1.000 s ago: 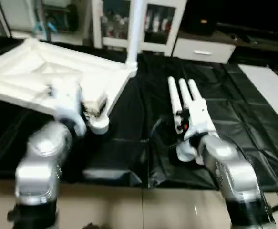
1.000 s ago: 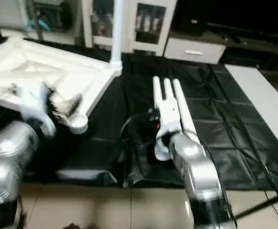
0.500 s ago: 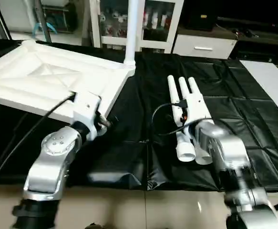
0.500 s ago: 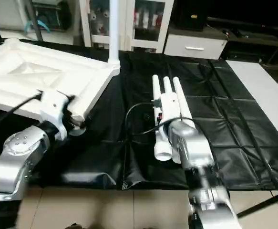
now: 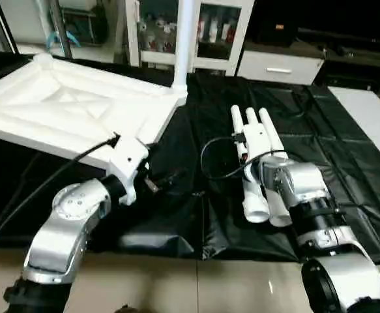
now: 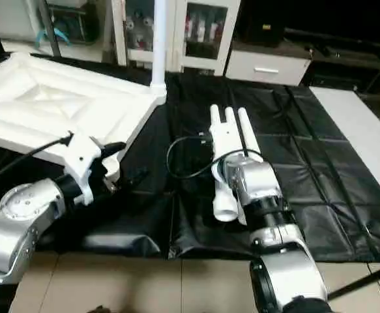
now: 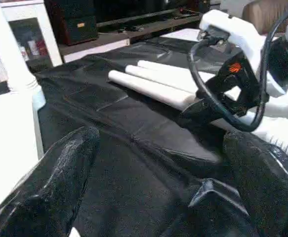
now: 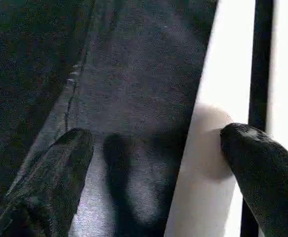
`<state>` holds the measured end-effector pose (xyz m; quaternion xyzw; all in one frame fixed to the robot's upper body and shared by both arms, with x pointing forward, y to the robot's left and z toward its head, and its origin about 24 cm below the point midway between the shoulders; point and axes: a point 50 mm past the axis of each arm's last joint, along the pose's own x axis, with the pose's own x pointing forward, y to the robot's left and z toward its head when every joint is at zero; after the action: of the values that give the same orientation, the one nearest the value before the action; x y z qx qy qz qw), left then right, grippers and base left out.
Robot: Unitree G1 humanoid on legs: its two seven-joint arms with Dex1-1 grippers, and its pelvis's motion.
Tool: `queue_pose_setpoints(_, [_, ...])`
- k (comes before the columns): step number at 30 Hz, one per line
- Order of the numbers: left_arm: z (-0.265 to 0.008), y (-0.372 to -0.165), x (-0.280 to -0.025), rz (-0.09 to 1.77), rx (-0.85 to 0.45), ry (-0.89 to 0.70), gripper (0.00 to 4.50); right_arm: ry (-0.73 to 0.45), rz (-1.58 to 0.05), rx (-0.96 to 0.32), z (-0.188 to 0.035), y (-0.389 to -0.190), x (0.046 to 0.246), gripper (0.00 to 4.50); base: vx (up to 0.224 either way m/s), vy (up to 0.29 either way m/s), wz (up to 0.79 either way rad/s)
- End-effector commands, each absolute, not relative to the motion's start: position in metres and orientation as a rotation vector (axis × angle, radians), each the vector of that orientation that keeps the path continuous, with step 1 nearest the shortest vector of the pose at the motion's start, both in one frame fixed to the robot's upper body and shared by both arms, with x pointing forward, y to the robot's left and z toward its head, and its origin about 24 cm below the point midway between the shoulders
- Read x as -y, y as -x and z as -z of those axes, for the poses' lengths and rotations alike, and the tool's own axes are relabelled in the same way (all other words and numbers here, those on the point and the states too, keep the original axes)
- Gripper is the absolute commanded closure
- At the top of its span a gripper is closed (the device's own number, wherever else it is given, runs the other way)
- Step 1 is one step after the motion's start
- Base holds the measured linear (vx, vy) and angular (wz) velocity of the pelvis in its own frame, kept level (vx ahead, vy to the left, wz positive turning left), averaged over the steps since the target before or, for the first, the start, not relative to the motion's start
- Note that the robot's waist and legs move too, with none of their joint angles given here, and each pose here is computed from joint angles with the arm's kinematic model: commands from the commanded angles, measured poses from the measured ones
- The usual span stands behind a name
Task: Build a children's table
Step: Pick table leg
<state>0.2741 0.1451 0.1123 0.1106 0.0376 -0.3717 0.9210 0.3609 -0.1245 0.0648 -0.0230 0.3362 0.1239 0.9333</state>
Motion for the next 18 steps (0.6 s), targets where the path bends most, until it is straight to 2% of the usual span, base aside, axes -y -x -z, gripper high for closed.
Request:
queue_pose_setpoints(1, [-0.117,-0.27,-0.145,0.791,-0.062,-0.243,0.0,0.046,-0.208,-0.711,-0.061,-0.363,0.13,0.07,0.0,0.0,0.0])
queue_pose_setpoints(9, [-0.114,-0.265,-0.149,0.802,-0.1,-0.256,0.0,0.033,-0.185,-0.699,-0.068,-0.368,0.131,0.07,0.0,0.0,0.0])
queue_pose_setpoints(14, [-0.105,-0.245,-0.145,0.971,-0.23,-0.193,0.0,-0.013,-0.181,-0.799,-0.053,-0.363,0.132,0.07,0.0,0.0,0.0])
queue_pose_setpoints(18, [-0.103,-0.24,-0.144,0.997,-0.261,-0.19,0.0,-0.041,-0.171,-0.85,-0.043,-0.359,0.133,0.07,0.0,0.0,0.0])
